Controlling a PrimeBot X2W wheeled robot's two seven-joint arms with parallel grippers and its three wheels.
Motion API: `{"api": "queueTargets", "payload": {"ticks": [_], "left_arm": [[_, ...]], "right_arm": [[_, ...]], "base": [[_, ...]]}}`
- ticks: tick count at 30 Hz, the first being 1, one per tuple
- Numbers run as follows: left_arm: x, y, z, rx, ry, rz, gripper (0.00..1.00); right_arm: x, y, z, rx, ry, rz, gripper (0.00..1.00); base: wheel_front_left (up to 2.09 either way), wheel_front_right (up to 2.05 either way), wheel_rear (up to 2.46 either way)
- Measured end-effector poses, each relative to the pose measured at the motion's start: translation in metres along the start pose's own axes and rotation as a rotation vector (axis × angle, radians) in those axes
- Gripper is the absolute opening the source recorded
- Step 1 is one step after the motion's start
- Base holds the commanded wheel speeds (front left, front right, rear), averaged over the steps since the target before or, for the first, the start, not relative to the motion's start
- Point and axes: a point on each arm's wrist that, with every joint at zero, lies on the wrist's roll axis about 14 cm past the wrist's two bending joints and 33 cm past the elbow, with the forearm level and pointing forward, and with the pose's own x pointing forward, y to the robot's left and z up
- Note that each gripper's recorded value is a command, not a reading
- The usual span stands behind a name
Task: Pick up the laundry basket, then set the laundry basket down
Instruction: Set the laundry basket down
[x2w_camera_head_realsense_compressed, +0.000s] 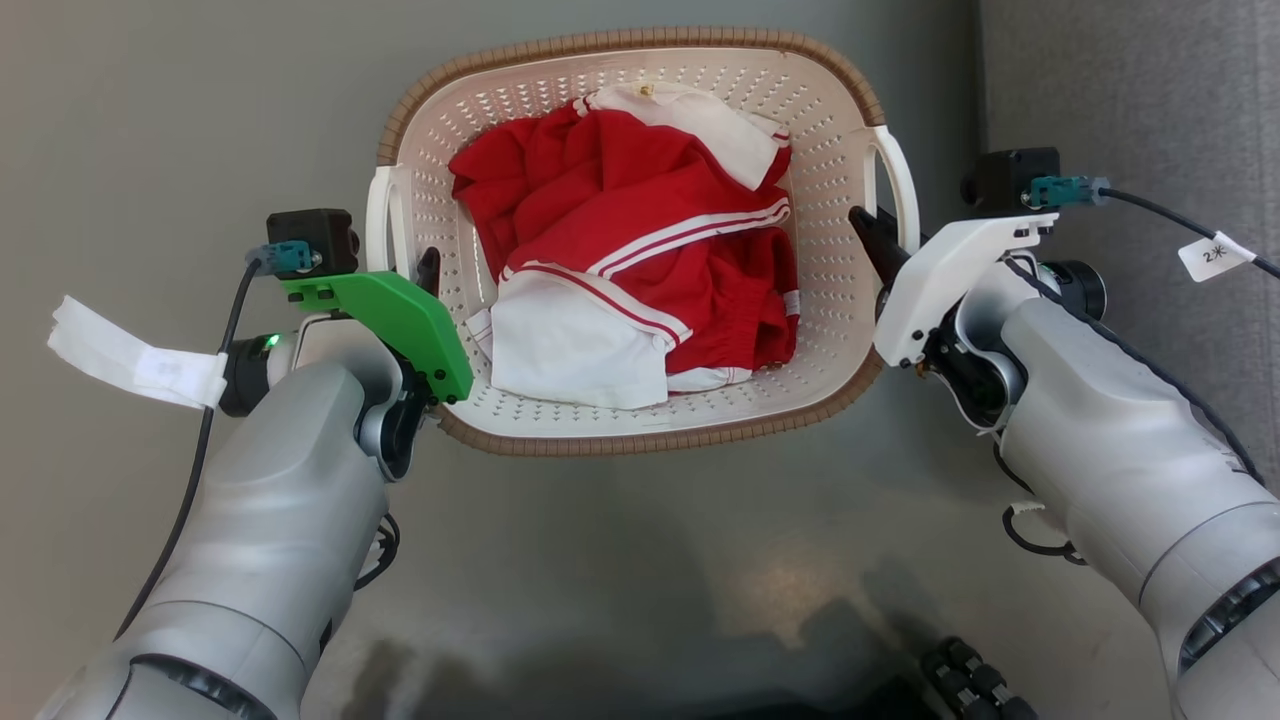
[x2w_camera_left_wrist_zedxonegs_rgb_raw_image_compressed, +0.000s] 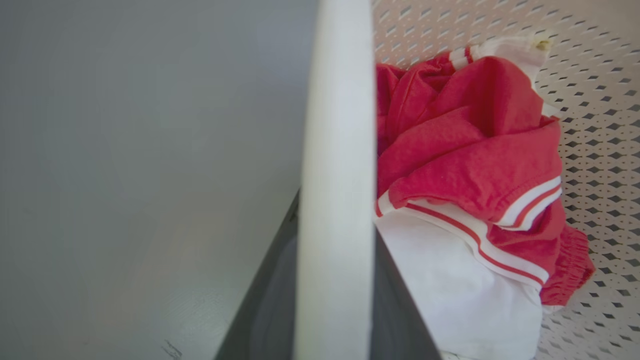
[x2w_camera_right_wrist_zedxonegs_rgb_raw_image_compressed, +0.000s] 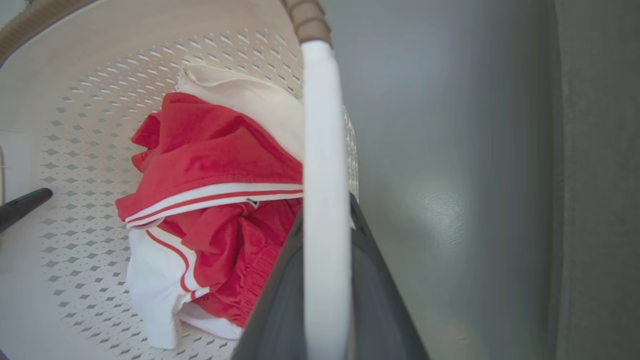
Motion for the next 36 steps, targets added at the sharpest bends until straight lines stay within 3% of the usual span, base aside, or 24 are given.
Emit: {"api": "queueTargets", "payload": {"ticks": [6, 13, 36], "left_arm": [[0.014, 0.013, -0.022, -0.025, 0.038, 0.016, 0.00], [0.032, 0.021, -0.019, -0.025, 0.008, 0.019, 0.00], [0.060, 0.044, -0.054, -0.024, 0.061, 0.038, 0.00]], "right_arm": [[0.014, -0.007, -0.023, 0.015, 0.045, -0.005, 0.00], [0.032, -0.016, -0.019, 0.016, 0.011, -0.013, 0.00], [0.060, -0.031, -0.054, 0.041, 0.065, -0.031, 0.00]], "base": [[0.00, 0.00, 0.00], [0.00, 0.00, 0.00], [0.00, 0.00, 0.00]]}}
